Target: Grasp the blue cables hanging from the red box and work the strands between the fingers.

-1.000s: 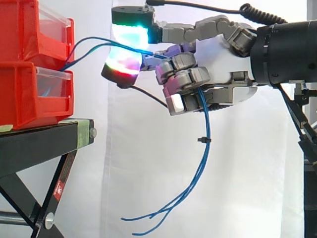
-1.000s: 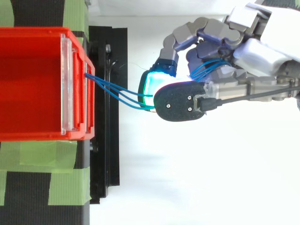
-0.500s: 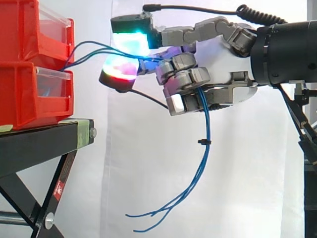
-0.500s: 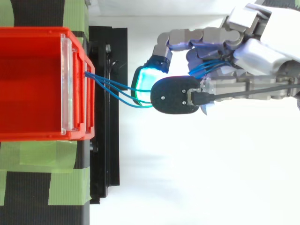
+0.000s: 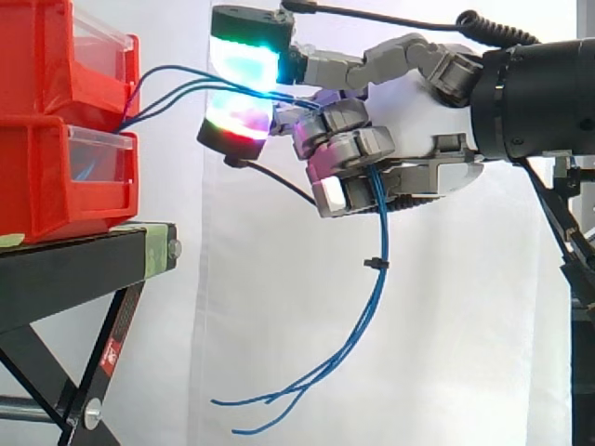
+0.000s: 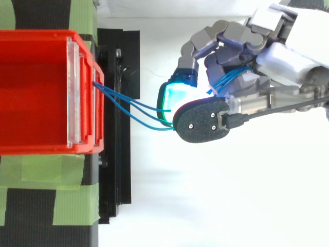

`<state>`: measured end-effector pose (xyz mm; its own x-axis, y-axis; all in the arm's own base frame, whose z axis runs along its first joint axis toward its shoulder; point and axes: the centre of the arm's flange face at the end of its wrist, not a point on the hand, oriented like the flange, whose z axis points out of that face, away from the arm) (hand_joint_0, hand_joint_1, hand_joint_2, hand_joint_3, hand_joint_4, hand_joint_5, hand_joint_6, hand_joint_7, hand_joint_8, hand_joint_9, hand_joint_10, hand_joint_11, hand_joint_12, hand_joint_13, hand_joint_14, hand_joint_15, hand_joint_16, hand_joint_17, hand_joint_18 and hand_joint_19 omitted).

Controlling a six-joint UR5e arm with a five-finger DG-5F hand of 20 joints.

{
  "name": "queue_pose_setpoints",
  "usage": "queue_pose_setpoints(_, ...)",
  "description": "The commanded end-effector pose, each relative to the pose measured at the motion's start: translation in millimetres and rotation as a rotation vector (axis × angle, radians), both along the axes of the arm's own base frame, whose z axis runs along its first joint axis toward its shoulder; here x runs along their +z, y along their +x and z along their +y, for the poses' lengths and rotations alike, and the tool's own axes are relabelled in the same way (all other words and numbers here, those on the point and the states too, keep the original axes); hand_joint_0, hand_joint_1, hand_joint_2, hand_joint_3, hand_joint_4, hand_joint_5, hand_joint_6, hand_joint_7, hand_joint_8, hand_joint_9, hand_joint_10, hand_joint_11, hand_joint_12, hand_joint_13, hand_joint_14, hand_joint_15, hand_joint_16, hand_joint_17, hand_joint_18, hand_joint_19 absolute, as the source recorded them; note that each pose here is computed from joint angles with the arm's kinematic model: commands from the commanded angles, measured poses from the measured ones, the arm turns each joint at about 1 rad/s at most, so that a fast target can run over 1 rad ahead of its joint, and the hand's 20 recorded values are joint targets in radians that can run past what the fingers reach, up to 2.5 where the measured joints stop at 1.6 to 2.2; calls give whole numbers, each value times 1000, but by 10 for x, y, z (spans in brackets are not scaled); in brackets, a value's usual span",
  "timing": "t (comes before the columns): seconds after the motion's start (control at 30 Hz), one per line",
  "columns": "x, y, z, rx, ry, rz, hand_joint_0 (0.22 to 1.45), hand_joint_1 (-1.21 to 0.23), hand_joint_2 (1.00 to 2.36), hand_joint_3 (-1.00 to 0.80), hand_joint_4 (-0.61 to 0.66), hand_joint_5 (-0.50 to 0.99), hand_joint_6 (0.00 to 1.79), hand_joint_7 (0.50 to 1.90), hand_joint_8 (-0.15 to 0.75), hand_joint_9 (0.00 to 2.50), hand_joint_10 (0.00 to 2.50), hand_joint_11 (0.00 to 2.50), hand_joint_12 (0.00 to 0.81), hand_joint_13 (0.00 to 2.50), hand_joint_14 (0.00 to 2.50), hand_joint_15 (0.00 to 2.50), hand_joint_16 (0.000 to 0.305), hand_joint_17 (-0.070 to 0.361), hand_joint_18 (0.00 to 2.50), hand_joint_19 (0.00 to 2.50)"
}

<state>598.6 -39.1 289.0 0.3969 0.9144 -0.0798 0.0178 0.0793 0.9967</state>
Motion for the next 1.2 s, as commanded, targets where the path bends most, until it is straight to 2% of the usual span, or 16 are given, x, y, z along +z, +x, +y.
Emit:
queue_pose_setpoints(0.0,-8,2,1,0,0,1,945,-754,1006,-314,117,-34,1314,963,412,652,2500,2417,506,1006,2500,1570,57,128,1265,829)
queue_pose_setpoints(0.1,-1,-1,0,0,0,1,994,-752,1077,-322,68,-2,1234,976,412,652,2500,2417,506,1006,2500,1570,57,128,1265,829)
queue_pose_setpoints(0.17,-1,-1,0,0,0,1,1140,-633,1020,27,60,244,733,1138,412,652,2500,2417,506,1006,2500,1570,57,128,1265,829)
queue_pose_setpoints(0.2,-1,-1,0,0,0,1,1162,-627,1001,43,55,315,580,1218,412,652,2500,2417,506,1006,2500,1570,57,128,1265,829)
queue_pose_setpoints(0.27,-1,-2,-9,-1,0,1,1228,-608,1010,-112,75,600,29,1498,412,652,2500,2417,506,1006,2500,1570,57,128,1265,829)
queue_pose_setpoints(0.3,-10,0,-8,-1,-1,3,1235,-607,1011,-153,82,617,0,1514,412,652,2500,2417,506,1006,2500,1570,57,128,1265,829)
queue_pose_setpoints(0.43,6,2,-8,-1,2,-1,1196,-637,1017,-247,98,638,1,1546,412,652,2500,2417,506,1006,2500,1570,57,128,1265,829)
queue_pose_setpoints(0.5,-1,-1,0,0,1,0,1159,-655,1021,-202,127,532,150,1426,412,652,2500,2417,506,1006,2500,1570,57,128,1265,829)
queue_pose_setpoints(0.57,-1,-1,0,0,0,1,1057,-782,1017,-254,108,98,889,1061,412,652,2500,2417,506,1006,2500,1570,57,128,1265,829)
queue_pose_setpoints(0.67,-1,-1,0,0,0,1,973,-830,1014,-600,109,-40,1123,1033,412,652,2500,2417,506,1006,2500,1570,57,128,1265,829)
queue_pose_setpoints(0.77,-1,-1,0,0,0,1,991,-845,1008,-776,114,-92,1313,970,412,652,2500,2417,506,1006,2500,1570,57,128,1265,829)
queue_pose_setpoints(0.83,-1,-1,0,0,0,1,1035,-850,1009,-768,93,-87,1335,952,412,652,2500,2417,506,1006,2500,1570,57,128,1265,829)
queue_pose_setpoints(0.93,-1,-1,0,0,0,1,1181,-824,1014,-467,53,-78,1337,949,412,652,2500,2417,506,1006,2500,1570,57,128,1265,829)
queue_pose_setpoints(1.0,-1,-2,-9,-1,0,1,1228,-755,1014,-366,45,33,1243,983,412,652,2500,2417,506,1006,2500,1570,57,128,1265,829)
queue_pose_setpoints(1.07,-1,-1,0,0,0,1,1234,-732,1012,-420,50,101,1157,1009,412,652,2500,2417,506,1006,2500,1570,57,128,1265,829)
queue_pose_setpoints(1.17,-1,-1,0,0,0,1,1233,-686,1012,-468,71,283,785,1134,412,652,2500,2417,506,1006,2500,1570,57,128,1265,829)
